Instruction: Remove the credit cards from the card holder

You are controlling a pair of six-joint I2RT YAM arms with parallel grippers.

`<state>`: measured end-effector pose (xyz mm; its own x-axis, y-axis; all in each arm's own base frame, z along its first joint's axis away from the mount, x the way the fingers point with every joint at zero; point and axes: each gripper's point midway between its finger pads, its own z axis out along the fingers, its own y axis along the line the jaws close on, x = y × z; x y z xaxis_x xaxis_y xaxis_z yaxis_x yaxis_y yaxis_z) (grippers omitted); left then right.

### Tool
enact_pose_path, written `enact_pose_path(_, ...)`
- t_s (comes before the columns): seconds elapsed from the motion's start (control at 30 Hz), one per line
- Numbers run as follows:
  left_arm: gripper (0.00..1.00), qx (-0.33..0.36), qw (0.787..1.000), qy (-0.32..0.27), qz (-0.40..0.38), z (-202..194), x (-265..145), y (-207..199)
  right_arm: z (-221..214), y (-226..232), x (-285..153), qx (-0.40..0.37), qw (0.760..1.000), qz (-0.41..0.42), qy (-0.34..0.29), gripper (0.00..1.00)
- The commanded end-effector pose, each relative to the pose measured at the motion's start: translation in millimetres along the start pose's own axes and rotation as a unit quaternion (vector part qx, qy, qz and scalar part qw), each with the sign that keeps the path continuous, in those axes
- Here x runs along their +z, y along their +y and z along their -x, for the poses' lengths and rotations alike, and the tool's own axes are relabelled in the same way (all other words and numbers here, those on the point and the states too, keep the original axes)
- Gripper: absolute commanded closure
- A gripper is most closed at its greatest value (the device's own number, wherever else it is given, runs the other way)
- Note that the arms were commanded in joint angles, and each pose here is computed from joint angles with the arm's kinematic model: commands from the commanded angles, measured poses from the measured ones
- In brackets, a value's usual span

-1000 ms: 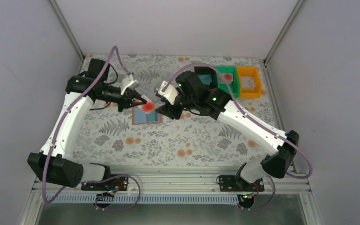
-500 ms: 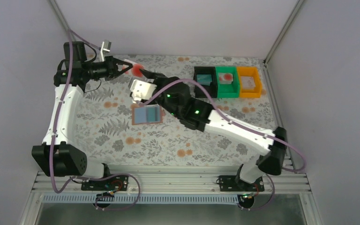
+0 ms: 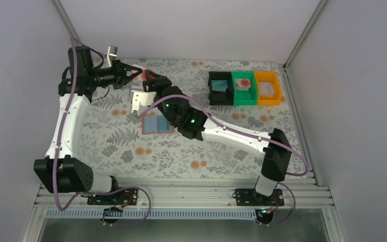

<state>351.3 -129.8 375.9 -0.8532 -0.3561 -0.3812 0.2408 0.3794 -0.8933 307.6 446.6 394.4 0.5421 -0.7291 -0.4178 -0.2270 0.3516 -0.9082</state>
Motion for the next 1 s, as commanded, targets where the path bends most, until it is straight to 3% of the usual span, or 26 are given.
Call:
enact_pose_path(0.0,0.98,-0.008,1.0,0.0,-0.009,-4,-2,-7,-8,-4,10,-0.039,0.998,-0.035,0.029,0.51)
enact_pose_path(0.1,0.98,-0.004,1.0,0.002,-0.012,-7,-1,-9,-11,-3,12,-0.044,0.998,-0.035,0.035,0.52)
enact_pose_path(0.47,0.98,0.0,1.0,0.0,-0.011,-7,0,-5,4,34,1,-0.062,0.998,0.017,0.018,0.4)
enact_pose_path(0.73,0.98,-0.01,1.0,0.001,-0.005,-9,3,5,5,24,-2,-0.048,0.999,0.006,0.019,0.42)
enact_pose_path(0.97,0.97,-0.021,1.0,0.008,-0.012,-12,4,6,-24,17,11,-0.044,0.998,-0.011,0.054,0.48)
